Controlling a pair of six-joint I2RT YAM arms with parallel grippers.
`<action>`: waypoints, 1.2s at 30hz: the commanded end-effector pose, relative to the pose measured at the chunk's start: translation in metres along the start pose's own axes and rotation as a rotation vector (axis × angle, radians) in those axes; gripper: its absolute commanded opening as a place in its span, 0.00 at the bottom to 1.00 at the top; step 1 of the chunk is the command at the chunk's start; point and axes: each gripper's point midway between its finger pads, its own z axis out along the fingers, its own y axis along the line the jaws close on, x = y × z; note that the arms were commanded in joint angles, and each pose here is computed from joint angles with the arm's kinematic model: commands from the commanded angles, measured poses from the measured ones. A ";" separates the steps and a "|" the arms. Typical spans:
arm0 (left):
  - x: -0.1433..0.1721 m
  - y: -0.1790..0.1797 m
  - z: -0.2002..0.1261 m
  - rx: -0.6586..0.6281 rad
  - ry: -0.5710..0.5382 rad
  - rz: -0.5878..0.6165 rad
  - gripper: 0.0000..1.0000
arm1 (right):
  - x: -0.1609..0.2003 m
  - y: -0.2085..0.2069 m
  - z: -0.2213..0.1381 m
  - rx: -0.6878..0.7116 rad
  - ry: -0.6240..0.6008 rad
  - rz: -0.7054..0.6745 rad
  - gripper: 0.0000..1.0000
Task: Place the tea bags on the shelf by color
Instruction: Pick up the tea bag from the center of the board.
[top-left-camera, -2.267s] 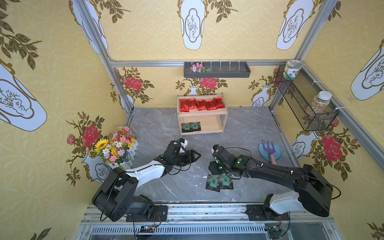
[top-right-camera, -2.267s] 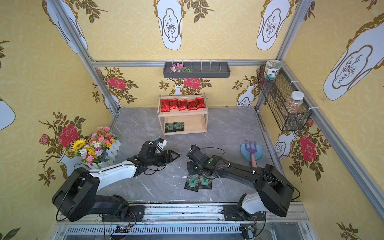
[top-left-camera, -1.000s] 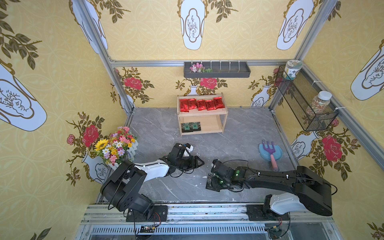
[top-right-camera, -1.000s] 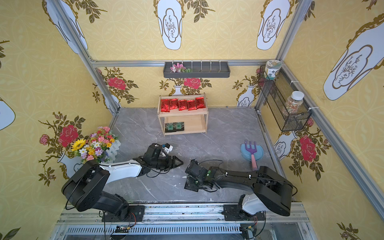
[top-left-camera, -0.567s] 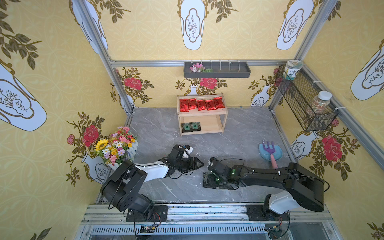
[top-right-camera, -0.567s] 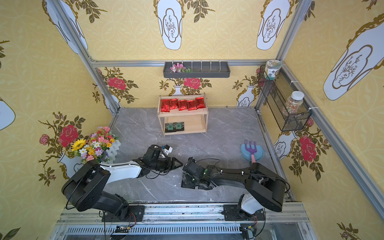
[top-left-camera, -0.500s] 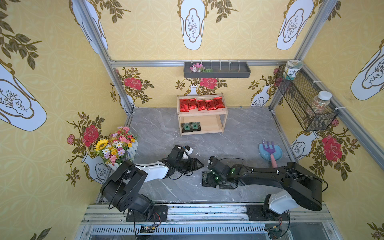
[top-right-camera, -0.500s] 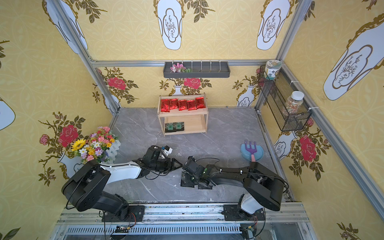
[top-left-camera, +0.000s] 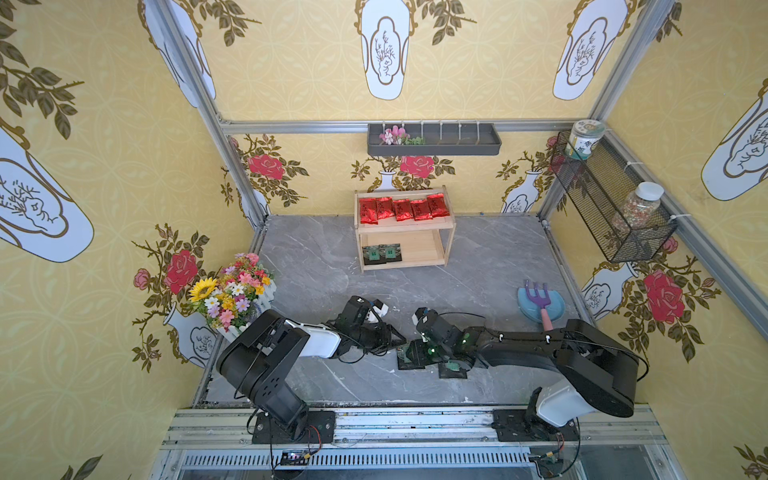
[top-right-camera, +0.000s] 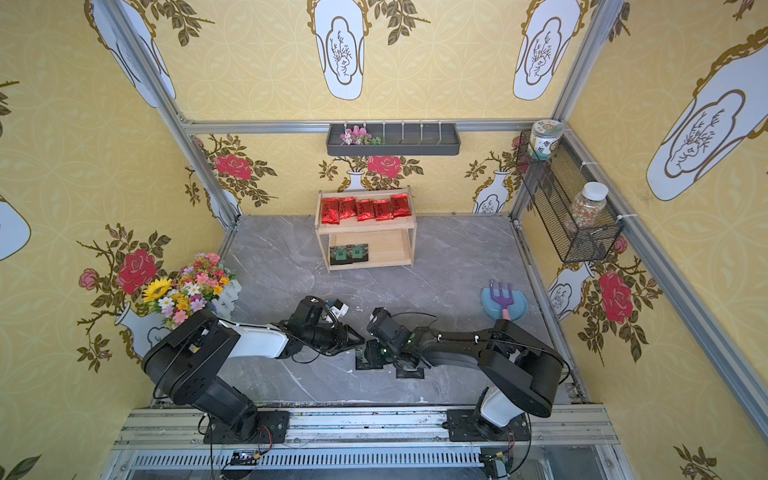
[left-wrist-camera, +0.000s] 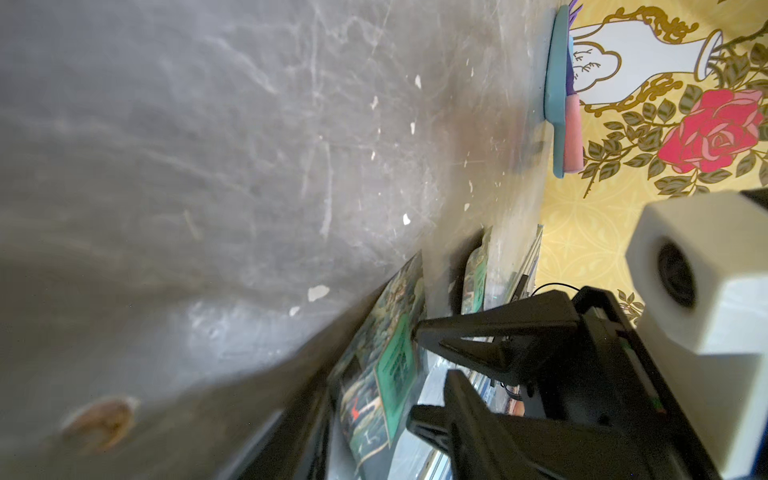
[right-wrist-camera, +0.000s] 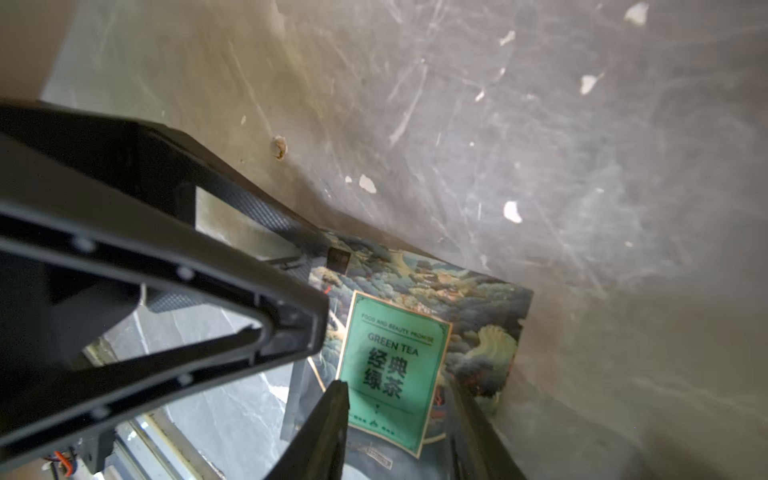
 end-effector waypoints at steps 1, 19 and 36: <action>-0.001 -0.008 0.001 0.039 0.009 0.018 0.38 | 0.010 -0.014 0.002 0.043 0.039 -0.004 0.43; -0.008 -0.010 0.001 0.040 -0.012 0.031 0.10 | -0.074 -0.022 -0.039 0.221 -0.217 -0.060 0.61; -0.033 -0.029 -0.007 0.082 -0.106 0.038 0.11 | -0.143 -0.004 -0.066 -0.255 -0.409 0.237 0.50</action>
